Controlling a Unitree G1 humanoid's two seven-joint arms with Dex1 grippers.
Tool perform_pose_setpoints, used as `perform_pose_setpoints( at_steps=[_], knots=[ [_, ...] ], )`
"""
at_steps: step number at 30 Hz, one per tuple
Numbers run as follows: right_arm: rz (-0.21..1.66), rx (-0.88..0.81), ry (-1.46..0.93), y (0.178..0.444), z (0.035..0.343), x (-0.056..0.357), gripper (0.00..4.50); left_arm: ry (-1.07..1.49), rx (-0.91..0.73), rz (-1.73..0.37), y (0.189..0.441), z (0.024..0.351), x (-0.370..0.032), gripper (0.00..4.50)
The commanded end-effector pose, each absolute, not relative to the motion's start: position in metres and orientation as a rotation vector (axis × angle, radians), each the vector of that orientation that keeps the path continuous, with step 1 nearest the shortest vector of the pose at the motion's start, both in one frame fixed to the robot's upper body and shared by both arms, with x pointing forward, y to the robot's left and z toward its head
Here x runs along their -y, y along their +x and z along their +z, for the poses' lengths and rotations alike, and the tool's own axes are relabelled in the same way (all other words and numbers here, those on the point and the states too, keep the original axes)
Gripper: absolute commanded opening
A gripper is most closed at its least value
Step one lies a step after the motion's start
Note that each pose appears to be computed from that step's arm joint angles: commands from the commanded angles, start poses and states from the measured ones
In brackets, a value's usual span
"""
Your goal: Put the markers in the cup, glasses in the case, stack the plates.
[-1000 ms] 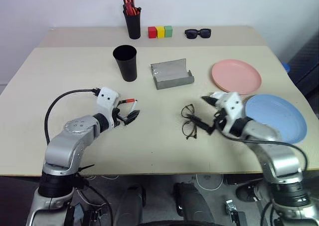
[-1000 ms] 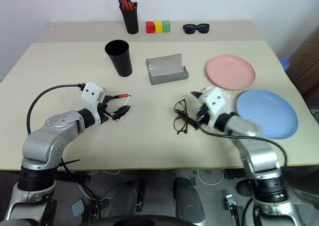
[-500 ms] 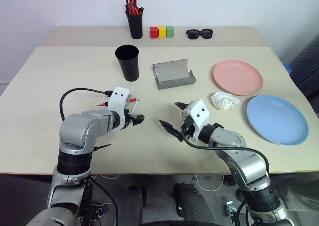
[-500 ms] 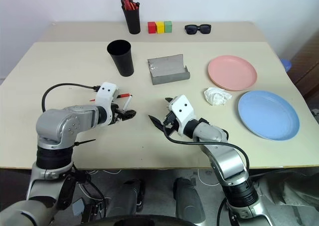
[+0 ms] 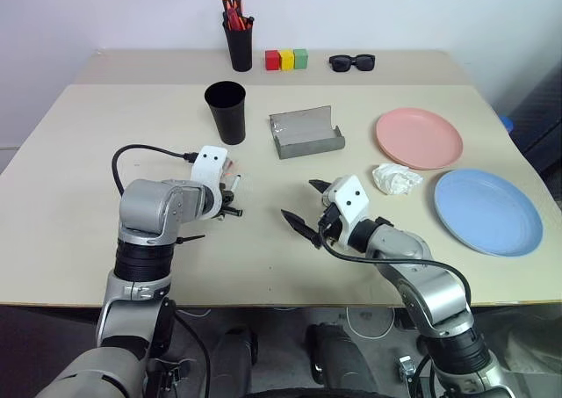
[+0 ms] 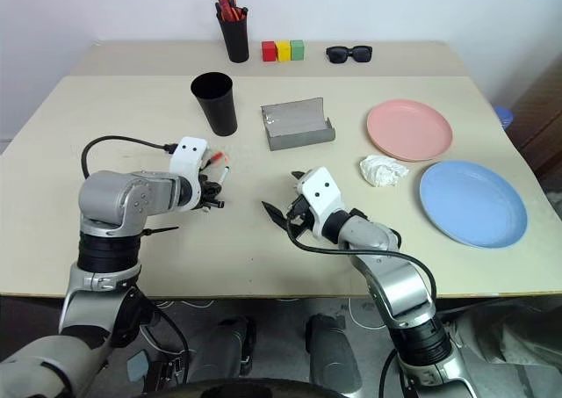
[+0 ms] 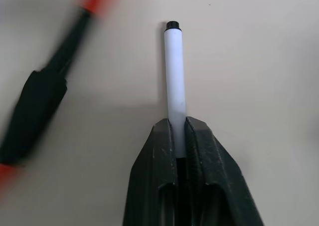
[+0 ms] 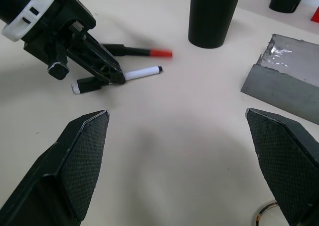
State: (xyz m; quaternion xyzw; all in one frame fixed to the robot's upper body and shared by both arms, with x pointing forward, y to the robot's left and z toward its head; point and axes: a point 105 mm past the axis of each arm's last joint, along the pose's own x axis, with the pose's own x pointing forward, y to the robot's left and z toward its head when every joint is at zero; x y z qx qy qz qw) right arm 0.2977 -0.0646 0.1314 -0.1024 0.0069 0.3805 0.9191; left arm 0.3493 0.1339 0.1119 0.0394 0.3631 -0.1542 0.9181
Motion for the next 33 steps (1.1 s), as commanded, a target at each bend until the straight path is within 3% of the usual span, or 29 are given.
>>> perform_pose_setpoints(
  at_steps=[1, 5, 8, 11, 17, 23, 27, 33],
  knots=[
    [0.806, 0.033, -0.211, 0.298, 0.142, 0.059, 4.5, 0.053, -0.755, -0.349, 0.343, 0.113, -0.129, 0.05],
    [0.832, 0.04, -0.215, 0.299, 0.144, 0.057, 4.5, 0.02, -0.595, -0.447, 0.341, 0.138, -0.122, 0.05],
    [0.851, 0.068, -0.216, 0.302, 0.151, 0.054, 4.5, 0.023, -0.304, -0.501, 0.345, 0.177, -0.122, 0.05],
    [0.853, 0.089, -0.214, 0.306, 0.157, 0.052, 4.5, 0.029, -0.02, -0.456, 0.353, 0.217, -0.132, 0.05],
    [0.784, 0.173, -0.174, 0.324, 0.177, 0.049, 4.5, -0.017, 0.299, -0.23, 0.389, 0.28, -0.142, 0.05],
    [0.71, 0.257, -0.15, 0.343, 0.197, 0.04, 4.5, 0.018, 0.395, 0.004, 0.439, 0.299, -0.146, 0.05],
    [0.72, 0.277, -0.144, 0.344, 0.2, 0.034, 4.5, 0.009, 0.451, 0.022, 0.454, 0.304, -0.141, 0.05],
    [0.714, 0.284, -0.128, 0.341, 0.199, 0.03, 4.5, 0.032, 0.412, 0.0, 0.47, 0.285, -0.133, 0.05]
  ],
)
